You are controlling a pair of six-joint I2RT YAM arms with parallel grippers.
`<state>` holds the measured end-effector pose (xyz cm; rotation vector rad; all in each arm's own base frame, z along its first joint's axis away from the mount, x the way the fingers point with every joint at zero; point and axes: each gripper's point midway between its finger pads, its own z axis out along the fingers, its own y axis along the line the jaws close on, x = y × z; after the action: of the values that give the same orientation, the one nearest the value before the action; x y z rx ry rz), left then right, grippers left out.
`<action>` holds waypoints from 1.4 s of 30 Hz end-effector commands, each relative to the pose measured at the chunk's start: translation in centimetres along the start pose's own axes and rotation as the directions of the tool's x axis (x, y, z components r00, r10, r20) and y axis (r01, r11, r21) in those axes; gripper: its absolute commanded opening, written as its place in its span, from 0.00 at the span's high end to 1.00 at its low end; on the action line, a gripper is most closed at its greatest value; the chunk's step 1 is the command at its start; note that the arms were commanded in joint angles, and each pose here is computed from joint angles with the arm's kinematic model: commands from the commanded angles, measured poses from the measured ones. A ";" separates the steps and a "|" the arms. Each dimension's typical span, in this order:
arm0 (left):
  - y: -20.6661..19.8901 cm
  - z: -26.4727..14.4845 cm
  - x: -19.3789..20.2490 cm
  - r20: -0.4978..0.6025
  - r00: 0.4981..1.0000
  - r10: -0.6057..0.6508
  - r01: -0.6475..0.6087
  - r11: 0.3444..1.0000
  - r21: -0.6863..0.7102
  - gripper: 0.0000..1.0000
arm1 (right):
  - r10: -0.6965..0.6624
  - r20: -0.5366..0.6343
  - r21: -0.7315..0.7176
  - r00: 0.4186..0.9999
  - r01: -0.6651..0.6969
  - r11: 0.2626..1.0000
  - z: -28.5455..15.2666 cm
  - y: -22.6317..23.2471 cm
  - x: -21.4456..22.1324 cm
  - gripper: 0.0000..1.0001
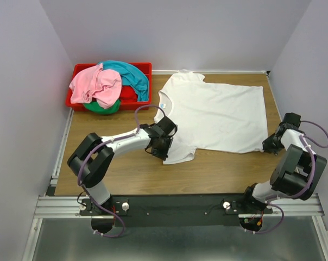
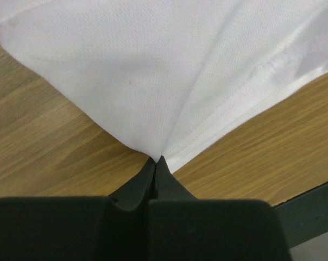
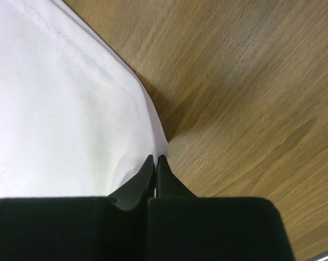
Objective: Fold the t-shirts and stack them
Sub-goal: Fold the tshirt
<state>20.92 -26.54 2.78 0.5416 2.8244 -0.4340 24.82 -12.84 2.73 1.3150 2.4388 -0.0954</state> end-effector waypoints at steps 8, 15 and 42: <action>-2.3 -5.8 -0.4 0.059 0.998 0.011 -0.017 0.995 0.097 1.00 | 0.006 0.044 0.005 0.999 -0.007 1.000 -2.2 -0.8 -0.1 0.98; -3.5 -8.5 -1.3 0.104 0.995 0.001 -0.015 0.991 0.136 1.00 | 0.024 0.042 -0.030 0.999 -0.023 0.999 -4.2 -0.4 0.2 0.98; -0.4 -7.6 -19.5 0.316 0.945 0.088 -0.078 0.996 -0.043 1.00 | -0.049 -0.008 -0.137 0.999 0.047 0.989 -3.4 5.1 -6.3 0.98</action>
<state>34.89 -30.96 14.49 0.5195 2.5278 -0.4576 30.10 -13.84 7.86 1.2293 2.4402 0.0367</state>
